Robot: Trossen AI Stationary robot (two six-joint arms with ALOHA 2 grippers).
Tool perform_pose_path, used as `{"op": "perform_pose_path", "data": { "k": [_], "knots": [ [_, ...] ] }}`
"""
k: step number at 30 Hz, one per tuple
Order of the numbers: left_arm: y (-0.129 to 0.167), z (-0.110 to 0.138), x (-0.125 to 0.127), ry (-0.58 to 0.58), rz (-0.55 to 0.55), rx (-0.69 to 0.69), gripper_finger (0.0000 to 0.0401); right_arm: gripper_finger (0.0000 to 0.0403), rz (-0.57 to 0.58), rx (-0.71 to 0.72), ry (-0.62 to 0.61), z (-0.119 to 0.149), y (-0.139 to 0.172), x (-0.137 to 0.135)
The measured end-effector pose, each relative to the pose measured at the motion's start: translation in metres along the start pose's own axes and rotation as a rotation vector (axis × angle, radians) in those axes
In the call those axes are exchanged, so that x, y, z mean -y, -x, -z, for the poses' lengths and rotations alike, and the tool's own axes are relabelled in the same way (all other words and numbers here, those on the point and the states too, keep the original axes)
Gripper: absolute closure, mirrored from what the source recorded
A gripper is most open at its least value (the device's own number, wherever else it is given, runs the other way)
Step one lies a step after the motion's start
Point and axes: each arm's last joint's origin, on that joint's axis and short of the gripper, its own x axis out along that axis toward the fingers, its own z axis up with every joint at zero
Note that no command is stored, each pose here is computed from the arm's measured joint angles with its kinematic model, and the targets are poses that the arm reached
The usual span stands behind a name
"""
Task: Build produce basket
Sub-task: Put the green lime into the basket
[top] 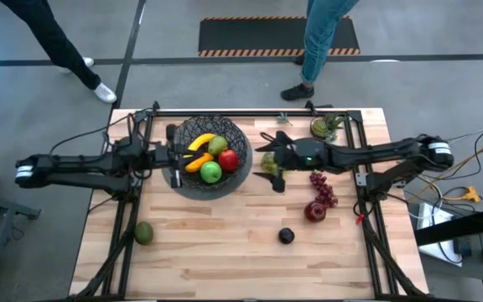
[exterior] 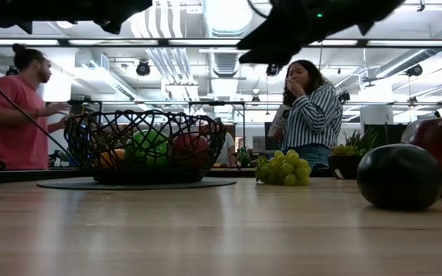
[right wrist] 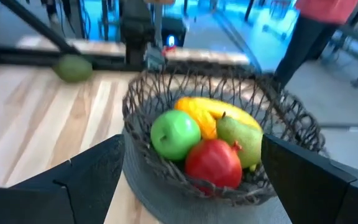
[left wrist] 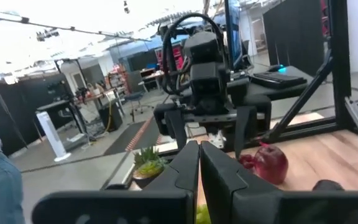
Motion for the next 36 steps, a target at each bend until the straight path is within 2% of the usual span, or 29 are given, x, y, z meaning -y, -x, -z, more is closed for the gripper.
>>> {"op": "perform_pose_path", "data": {
  "k": [9, 17, 23, 26, 28, 31, 34, 36],
  "knots": [
    [-0.016, 0.002, 0.005, 0.039, 0.028, 0.003, 0.0401, 0.0044, 0.020, 0.117, 0.070, 0.023, 0.027, -0.002],
    [-0.027, 0.005, 0.007, 0.122, 0.034, 0.032, 0.0401, 0.0044, 0.065, 0.299, 0.168, 0.022, 0.051, -0.001],
    [-0.033, 0.008, 0.012, 0.265, 0.067, 0.030, 0.0401, 0.0044, 0.106, 0.414, 0.229, 0.021, 0.069, -0.001],
    [-0.034, 0.001, 0.012, 0.325, 0.076, 0.053, 0.0401, 0.0044, 0.116, 0.429, 0.257, 0.019, 0.074, 0.000],
    [-0.034, -0.007, 0.012, 0.381, 0.085, 0.083, 0.0401, 0.0044, 0.122, 0.436, 0.271, 0.018, 0.076, 0.000],
    [-0.034, -0.013, 0.013, 0.526, 0.103, 0.076, 0.0401, 0.0044, 0.124, 0.437, 0.281, 0.017, 0.077, 0.000],
    [-0.035, -0.011, 0.014, 0.713, 0.101, -0.045, 0.0401, 0.0044, 0.121, 0.413, 0.296, 0.019, 0.076, 0.000],
    [-0.037, -0.008, 0.014, 0.830, 0.057, -0.141, 0.0401, 0.0044, 0.121, 0.403, 0.312, 0.020, 0.075, 0.000]
  ]
}}
